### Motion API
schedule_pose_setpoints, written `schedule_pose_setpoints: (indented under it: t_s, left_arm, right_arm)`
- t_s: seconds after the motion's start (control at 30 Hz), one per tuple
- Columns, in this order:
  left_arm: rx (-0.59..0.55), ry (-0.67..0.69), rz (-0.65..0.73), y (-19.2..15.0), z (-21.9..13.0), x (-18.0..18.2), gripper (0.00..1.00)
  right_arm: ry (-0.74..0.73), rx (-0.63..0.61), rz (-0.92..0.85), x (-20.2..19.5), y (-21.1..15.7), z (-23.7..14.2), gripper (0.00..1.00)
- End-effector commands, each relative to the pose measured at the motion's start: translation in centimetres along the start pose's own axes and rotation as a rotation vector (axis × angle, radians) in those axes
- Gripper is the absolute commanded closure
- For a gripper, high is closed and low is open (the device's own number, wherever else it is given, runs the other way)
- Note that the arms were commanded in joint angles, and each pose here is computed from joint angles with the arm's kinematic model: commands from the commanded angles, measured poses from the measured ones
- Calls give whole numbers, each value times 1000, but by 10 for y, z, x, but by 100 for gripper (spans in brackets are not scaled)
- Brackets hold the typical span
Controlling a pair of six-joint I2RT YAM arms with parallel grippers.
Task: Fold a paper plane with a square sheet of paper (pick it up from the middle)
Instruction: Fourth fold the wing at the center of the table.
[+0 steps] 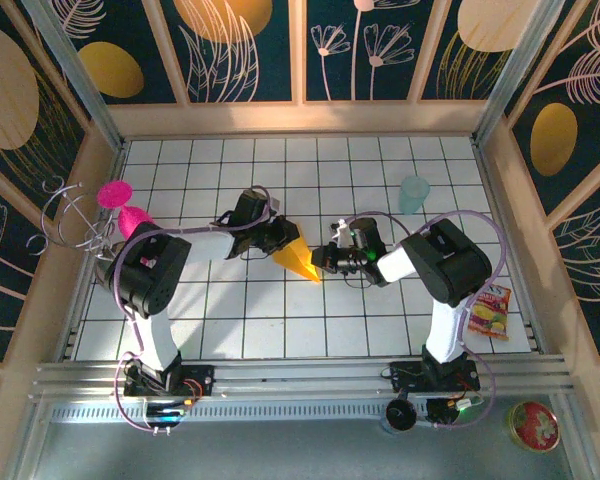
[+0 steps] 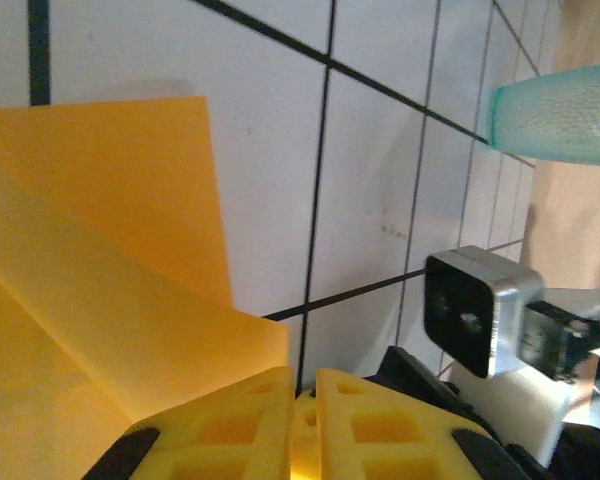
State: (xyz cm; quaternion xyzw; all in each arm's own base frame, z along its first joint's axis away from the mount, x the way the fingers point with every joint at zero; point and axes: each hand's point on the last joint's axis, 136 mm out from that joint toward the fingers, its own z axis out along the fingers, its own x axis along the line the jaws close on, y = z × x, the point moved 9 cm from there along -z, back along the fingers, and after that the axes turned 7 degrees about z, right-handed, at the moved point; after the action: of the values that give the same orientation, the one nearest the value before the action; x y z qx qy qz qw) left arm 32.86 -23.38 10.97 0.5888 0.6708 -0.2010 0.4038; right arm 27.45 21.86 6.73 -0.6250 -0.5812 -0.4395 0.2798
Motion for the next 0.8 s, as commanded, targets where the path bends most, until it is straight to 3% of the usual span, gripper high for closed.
schedule_pose_setpoints:
  t_s: [0.0, 0.33, 0.6, 0.77]
  left_arm:
    - [16, -32, 7, 5, 6, -3, 87]
    - [31, 56, -15, 2, 14, 12, 91]
    - [39, 46, 0, 4, 16, 11, 91]
    - [41, 42, 7, 5, 16, 10, 91]
  right_arm:
    - [-62, 30, 20, -14, -3, 7, 94]
    - [-84, 33, 20, -13, -1, 6, 91]
    - [-6, 25, -17, 10, 1, -9, 78]
    - [-18, 39, -20, 14, -2, -14, 75]
